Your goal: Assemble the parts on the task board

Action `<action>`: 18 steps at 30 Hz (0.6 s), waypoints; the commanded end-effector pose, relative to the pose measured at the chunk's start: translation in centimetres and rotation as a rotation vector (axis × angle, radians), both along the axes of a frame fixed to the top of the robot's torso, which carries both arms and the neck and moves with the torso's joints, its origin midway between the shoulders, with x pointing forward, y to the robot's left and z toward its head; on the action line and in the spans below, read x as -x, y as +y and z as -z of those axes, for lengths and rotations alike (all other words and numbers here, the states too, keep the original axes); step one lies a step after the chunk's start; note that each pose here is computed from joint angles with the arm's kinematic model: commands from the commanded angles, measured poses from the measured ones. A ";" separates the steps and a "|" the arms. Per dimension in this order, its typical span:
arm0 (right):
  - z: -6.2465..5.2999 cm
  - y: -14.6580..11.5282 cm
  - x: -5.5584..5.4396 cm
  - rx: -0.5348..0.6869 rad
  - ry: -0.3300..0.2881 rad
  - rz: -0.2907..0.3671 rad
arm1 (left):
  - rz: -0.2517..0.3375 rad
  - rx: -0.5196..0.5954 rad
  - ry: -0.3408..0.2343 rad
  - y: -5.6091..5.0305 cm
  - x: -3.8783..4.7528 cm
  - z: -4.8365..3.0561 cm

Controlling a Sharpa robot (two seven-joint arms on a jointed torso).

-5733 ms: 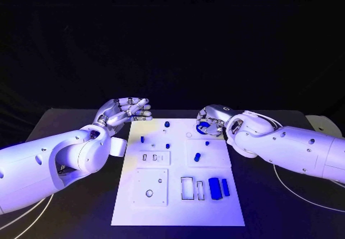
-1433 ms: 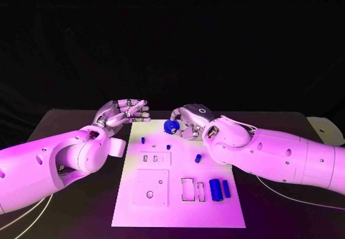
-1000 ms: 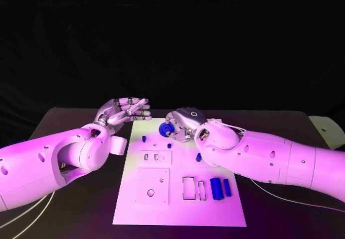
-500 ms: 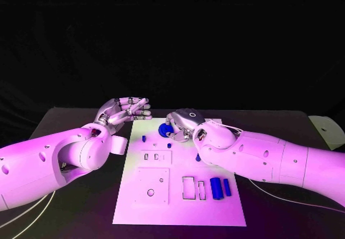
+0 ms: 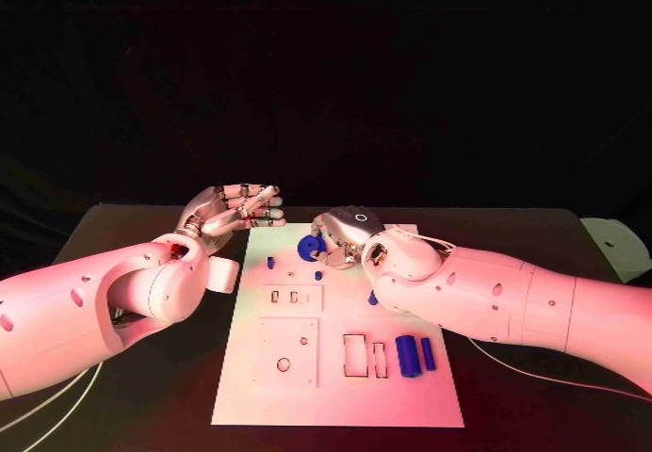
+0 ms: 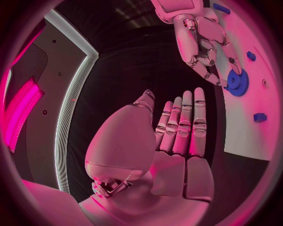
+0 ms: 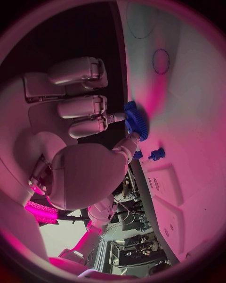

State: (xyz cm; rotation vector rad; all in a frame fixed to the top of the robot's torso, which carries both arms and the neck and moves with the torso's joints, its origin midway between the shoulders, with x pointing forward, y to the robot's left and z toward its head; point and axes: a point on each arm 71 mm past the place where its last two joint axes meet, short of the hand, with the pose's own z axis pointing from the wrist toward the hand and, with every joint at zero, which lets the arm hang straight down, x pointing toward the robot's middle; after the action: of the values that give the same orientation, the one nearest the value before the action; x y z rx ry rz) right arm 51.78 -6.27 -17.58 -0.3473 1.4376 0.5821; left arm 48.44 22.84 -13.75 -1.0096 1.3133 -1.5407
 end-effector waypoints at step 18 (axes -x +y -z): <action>0.8 -0.4 -0.1 0.058 0.080 -0.004 | 0.007 0.004 -0.002 -0.2 -0.09 -0.05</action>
State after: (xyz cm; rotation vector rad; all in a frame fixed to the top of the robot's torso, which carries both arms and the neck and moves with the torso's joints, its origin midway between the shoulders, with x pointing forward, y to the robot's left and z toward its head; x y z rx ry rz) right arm 51.88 -6.59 -17.96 -0.3614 1.4931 0.5741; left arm 48.54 22.78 -13.82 -1.0119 1.3151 -1.5373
